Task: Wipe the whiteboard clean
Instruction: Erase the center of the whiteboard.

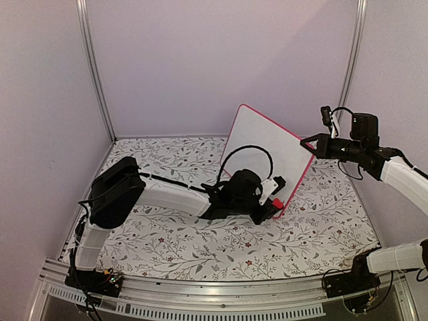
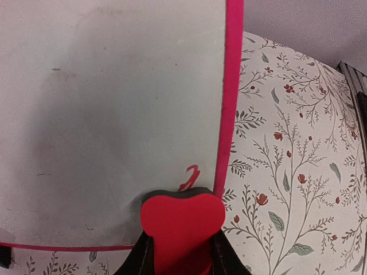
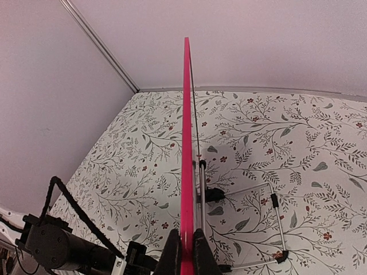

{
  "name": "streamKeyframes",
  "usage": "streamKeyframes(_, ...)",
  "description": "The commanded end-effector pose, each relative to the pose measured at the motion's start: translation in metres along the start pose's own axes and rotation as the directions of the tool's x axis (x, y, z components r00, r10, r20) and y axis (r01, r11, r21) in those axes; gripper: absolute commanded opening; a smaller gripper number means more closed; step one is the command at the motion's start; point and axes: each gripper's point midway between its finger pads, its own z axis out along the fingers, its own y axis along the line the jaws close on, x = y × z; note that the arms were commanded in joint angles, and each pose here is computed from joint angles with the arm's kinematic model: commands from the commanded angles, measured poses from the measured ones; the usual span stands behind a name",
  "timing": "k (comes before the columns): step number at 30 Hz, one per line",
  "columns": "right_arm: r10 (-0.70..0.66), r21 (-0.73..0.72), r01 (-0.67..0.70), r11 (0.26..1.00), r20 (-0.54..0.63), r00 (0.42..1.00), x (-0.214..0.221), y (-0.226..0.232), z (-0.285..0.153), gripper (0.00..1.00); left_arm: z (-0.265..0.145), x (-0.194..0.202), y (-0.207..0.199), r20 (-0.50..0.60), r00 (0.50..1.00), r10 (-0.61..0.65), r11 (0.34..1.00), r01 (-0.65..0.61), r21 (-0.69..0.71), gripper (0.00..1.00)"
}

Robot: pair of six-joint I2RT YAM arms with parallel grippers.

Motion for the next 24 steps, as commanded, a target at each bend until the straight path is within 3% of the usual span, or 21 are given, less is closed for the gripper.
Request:
streamKeyframes(1, 0.152, -0.021, -0.162, 0.987, -0.242, 0.958, 0.071, 0.003, 0.006, 0.00, -0.014, -0.090, -0.005, 0.259, 0.965, 0.038, 0.999, -0.038, -0.006, 0.00)
streamKeyframes(18, 0.151, -0.015, -0.160, 0.987, -0.241, 0.959, 0.070, 0.003, 0.005, 0.00, -0.025, -0.117, -0.001, 0.313, 0.947, 0.069, 0.998, -0.061, -0.035, 0.00)
streamKeyframes(24, 0.149, -0.013, -0.157, 0.988, -0.243, 0.959, 0.071, 0.002, 0.005, 0.00, -0.021, -0.090, 0.005, 0.268, 0.962, 0.051, 0.998, -0.041, -0.046, 0.00)
